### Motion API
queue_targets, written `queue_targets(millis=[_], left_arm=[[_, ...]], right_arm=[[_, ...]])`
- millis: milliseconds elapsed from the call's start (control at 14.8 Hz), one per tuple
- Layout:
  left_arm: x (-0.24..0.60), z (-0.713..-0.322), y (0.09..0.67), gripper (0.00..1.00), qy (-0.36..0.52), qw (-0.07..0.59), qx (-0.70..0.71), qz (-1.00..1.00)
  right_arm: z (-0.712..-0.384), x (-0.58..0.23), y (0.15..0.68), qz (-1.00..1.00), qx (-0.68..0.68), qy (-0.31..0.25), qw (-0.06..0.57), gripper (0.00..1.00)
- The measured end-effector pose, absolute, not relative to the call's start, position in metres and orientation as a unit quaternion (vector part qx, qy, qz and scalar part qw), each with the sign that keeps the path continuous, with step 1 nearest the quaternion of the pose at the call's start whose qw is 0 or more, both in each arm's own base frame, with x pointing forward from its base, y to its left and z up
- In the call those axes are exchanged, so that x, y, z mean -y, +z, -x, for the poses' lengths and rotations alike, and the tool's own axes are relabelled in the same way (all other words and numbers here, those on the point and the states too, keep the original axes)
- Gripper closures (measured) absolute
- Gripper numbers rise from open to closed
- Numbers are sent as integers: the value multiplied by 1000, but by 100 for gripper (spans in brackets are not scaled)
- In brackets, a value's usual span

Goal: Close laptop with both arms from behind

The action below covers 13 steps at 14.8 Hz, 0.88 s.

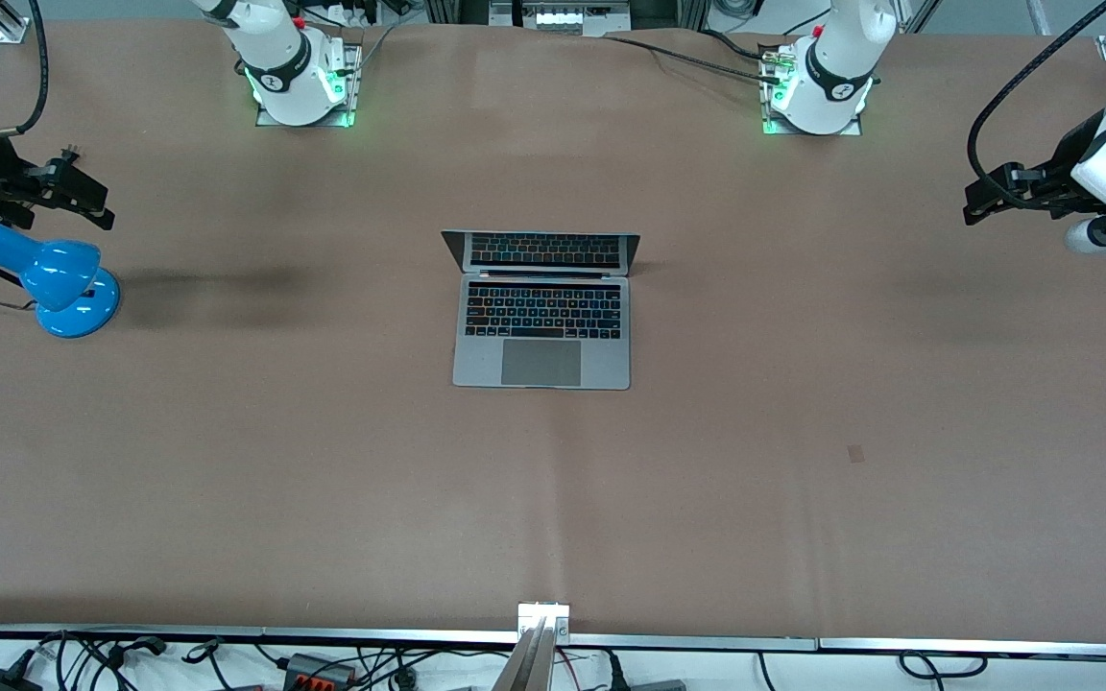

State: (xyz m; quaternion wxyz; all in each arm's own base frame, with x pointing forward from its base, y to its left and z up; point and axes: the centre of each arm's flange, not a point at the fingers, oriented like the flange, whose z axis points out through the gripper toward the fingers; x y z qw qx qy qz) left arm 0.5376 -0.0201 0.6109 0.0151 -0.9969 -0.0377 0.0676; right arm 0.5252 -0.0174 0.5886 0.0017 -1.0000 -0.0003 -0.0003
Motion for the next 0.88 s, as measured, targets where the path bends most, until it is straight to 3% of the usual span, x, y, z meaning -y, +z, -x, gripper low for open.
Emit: queue_targets(millis=[877], left_arm=[[19,-538,611,0,68,15,36,997]], right_arm=[[-523,17,581,1000,0,11,2,0]])
